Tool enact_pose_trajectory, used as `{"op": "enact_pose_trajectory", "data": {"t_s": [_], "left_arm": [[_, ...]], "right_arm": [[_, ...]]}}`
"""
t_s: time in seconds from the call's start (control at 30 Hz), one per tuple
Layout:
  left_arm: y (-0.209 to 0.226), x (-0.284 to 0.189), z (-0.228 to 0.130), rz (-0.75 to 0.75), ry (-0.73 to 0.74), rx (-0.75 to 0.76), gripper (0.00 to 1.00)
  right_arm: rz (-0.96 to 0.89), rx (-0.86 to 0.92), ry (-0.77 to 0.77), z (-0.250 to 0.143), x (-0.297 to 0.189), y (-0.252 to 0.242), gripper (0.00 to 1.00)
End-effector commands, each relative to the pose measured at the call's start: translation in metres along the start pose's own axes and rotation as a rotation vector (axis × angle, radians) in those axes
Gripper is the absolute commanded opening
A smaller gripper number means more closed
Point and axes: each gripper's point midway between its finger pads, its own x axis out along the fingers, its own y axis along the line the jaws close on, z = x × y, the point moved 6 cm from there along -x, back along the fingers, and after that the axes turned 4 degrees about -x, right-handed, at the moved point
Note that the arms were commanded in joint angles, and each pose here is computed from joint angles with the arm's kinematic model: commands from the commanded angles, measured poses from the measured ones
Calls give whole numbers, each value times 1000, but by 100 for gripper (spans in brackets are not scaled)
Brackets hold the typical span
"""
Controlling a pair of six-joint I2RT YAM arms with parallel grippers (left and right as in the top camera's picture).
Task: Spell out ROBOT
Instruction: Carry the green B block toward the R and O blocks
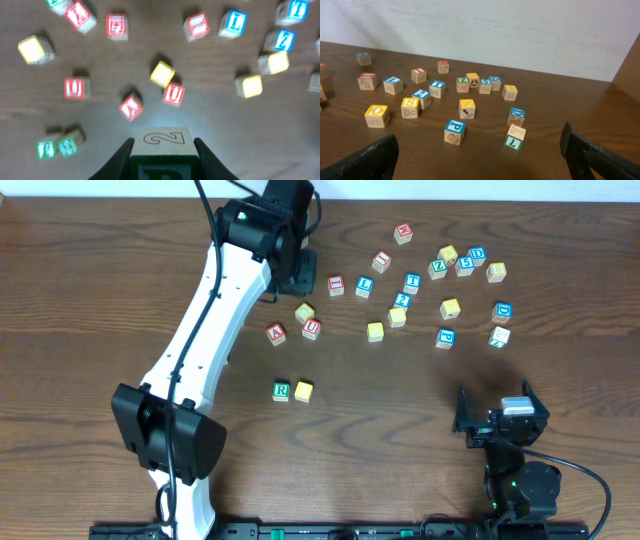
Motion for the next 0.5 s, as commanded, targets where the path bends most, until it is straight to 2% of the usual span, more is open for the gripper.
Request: {"op": "enact_pose_trajectory", "data": {"t_s": [0.0,0.07,0.23,0.47], "left_arm": [[7,0,-9,33,53,4,11],[8,5,-17,44,90,10,8],[-3,24,-37,57,157,68,8],[-42,39,-77,14,111,171,7]], "right_arm": [[4,-11,3,-1,0,1,99],[4,-11,3,-1,0,1,99],[4,-11,3,-1,0,1,99],[4,-11,3,-1,0,1,99]]}}
